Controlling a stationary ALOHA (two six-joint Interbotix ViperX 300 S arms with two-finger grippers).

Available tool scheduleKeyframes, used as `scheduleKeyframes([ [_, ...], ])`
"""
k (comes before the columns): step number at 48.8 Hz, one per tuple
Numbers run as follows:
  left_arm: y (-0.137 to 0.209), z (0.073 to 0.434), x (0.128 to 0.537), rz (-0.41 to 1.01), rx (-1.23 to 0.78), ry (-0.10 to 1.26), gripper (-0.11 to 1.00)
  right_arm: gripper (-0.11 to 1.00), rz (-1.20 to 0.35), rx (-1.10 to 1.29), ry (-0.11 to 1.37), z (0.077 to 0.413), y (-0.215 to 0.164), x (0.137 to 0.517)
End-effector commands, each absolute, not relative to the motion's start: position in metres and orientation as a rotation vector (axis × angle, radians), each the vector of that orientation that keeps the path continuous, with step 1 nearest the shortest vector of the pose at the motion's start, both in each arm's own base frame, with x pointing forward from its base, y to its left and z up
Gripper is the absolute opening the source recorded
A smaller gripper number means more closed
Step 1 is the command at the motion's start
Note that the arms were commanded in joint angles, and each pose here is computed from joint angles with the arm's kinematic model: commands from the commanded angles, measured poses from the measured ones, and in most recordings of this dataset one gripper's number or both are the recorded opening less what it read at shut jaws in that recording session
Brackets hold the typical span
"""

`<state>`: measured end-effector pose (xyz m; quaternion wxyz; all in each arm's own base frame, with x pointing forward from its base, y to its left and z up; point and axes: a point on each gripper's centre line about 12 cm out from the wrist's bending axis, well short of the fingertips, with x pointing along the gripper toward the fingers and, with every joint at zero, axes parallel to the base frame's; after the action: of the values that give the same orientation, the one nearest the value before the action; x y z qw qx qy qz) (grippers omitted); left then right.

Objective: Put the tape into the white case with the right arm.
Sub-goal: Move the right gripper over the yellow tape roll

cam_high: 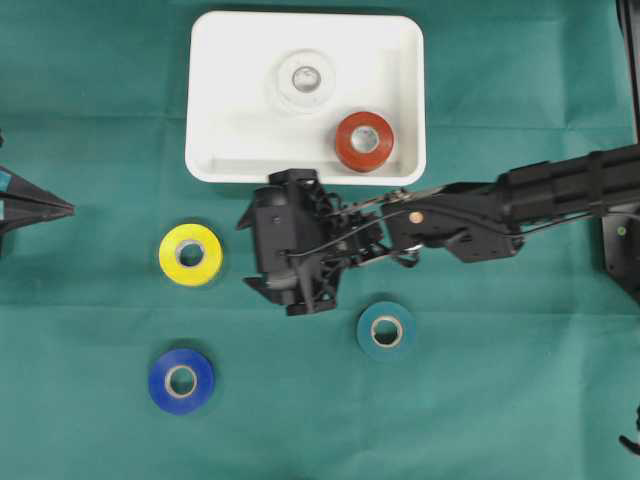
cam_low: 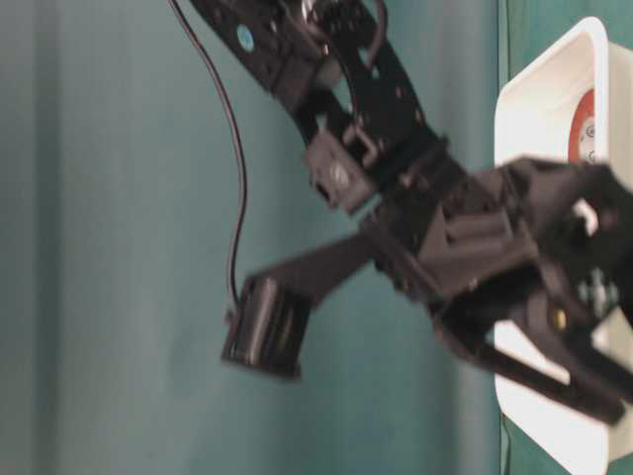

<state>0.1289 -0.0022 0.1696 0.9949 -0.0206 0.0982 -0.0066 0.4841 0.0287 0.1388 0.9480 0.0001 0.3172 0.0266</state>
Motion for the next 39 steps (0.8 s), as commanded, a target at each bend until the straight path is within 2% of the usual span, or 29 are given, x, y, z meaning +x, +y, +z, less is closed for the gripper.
scheduleKeyframes([
  [1, -0.002, 0.173, 0.13, -0.012, -0.04, 0.187, 0.0, 0.52, 0.059, 0.001, 0.591, 0.156, 0.031, 0.498],
  [21, -0.002, 0.173, 0.13, -0.012, -0.04, 0.186, 0.0, 0.52, 0.057, 0.014, 0.55, 0.158, 0.037, 0.535],
  [39, -0.002, 0.173, 0.13, -0.012, -0.04, 0.186, 0.0, 0.52, 0.041, 0.006, 0.576, 0.148, 0.036, 0.547],
])
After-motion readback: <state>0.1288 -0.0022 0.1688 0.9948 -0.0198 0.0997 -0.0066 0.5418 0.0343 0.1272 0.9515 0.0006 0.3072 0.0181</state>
